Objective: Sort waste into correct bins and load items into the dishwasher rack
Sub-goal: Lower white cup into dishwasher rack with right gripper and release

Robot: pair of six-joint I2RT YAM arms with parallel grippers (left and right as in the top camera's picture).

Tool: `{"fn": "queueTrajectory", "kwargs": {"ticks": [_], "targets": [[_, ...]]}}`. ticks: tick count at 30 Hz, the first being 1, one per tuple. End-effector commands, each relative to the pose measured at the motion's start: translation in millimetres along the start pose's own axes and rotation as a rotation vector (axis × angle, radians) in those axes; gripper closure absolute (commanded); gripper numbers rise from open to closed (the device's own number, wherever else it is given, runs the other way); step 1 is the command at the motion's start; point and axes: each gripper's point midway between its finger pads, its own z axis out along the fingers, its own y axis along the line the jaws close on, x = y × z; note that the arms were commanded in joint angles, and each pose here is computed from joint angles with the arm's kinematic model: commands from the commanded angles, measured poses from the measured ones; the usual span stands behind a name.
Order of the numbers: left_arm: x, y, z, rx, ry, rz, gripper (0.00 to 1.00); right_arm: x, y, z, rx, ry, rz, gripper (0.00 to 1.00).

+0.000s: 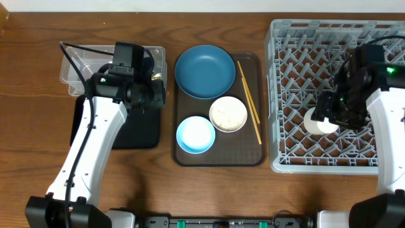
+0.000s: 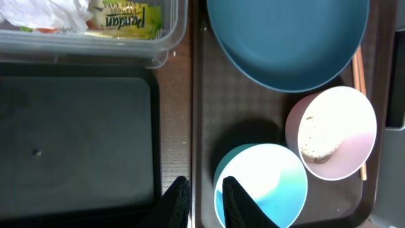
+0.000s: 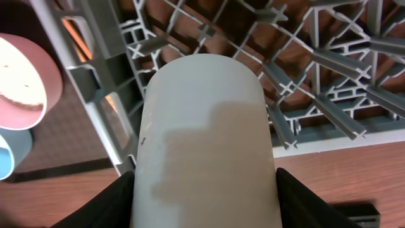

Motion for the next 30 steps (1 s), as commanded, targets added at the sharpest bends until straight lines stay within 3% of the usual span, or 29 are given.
{"fn": "queueTrajectory", "kwargs": {"ticks": [1,17,21,25,30], "targets": [[5,4,4,-0.018,0.018,0.031,0.78,-4,-6,2,0.042,0.004,-0.023,0.44],[5,4,4,-0.018,0.018,0.041,0.78,-11,-17,39,0.107,0.127,-0.034,0.42],[5,4,4,-0.018,0.018,0.041,0.78,-11,-16,42,0.105,0.140,-0.034,0.35],[5,4,4,-0.018,0.018,0.041,0.78,-11,-16,43,0.105,0.141,-0.033,0.18],[5,4,4,-0.018,0.018,0.041,0.78,-13,-15,43,0.096,0.133,-0.033,0.08]]}}
